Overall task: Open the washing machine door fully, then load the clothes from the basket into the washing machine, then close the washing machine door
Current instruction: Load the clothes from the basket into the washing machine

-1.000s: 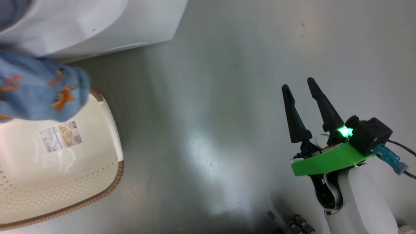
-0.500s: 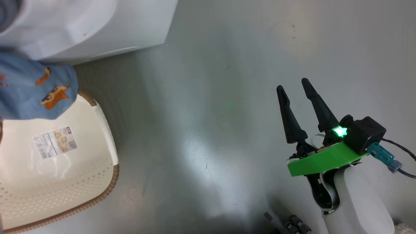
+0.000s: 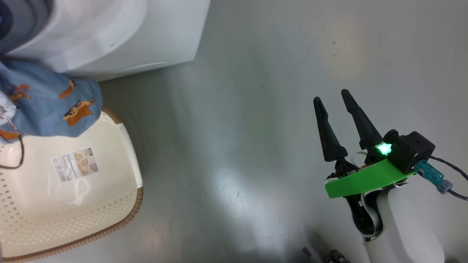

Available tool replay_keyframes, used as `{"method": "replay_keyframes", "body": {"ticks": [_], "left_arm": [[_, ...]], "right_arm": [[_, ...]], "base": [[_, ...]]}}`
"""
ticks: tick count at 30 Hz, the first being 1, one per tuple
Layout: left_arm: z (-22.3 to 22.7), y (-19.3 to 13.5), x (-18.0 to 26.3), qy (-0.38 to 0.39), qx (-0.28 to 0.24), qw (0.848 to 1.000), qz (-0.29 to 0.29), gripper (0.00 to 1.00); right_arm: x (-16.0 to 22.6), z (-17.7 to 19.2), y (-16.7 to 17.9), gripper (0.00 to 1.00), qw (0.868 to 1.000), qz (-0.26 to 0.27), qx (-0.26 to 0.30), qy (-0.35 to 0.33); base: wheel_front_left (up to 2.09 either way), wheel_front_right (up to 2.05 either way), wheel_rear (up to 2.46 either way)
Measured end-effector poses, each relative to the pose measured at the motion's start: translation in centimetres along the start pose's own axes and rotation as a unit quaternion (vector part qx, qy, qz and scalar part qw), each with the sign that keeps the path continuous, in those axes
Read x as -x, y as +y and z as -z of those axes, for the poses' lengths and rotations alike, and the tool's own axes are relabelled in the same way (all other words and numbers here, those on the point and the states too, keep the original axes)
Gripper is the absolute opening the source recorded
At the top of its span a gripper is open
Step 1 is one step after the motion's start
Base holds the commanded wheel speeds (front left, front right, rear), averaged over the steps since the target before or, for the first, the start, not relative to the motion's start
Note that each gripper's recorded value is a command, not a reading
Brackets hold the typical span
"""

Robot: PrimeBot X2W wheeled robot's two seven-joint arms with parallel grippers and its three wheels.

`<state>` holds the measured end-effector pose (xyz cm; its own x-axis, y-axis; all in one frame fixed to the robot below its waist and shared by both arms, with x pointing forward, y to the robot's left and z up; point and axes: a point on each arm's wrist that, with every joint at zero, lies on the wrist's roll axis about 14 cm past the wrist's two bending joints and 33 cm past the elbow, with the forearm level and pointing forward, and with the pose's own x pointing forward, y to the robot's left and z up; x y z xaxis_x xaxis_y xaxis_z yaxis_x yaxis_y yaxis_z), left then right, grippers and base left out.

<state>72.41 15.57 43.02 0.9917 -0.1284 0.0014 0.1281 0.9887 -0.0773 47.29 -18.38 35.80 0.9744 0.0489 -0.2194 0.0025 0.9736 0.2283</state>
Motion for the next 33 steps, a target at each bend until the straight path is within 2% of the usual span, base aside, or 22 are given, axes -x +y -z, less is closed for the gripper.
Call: {"method": "replay_keyframes", "body": {"ticks": [16, 33], "left_arm": [[-2.8, -0.4, 3.4, -0.024, 0.003, 1.0, 0.004, 1.0], [-4.3, -0.7, 10.3, -0.054, 0.015, 0.998, 0.0, 1.0]], "right_arm": [[0.1, -2.5, 1.3, 1.0, 0.999, -0.015, -0.004, -0.029], [0.5, -4.9, 2.7, 1.0, 0.998, -0.031, -0.005, -0.057]], "base": [[0.0, 0.0, 0.0], [0.0, 0.0, 0.0]]}}
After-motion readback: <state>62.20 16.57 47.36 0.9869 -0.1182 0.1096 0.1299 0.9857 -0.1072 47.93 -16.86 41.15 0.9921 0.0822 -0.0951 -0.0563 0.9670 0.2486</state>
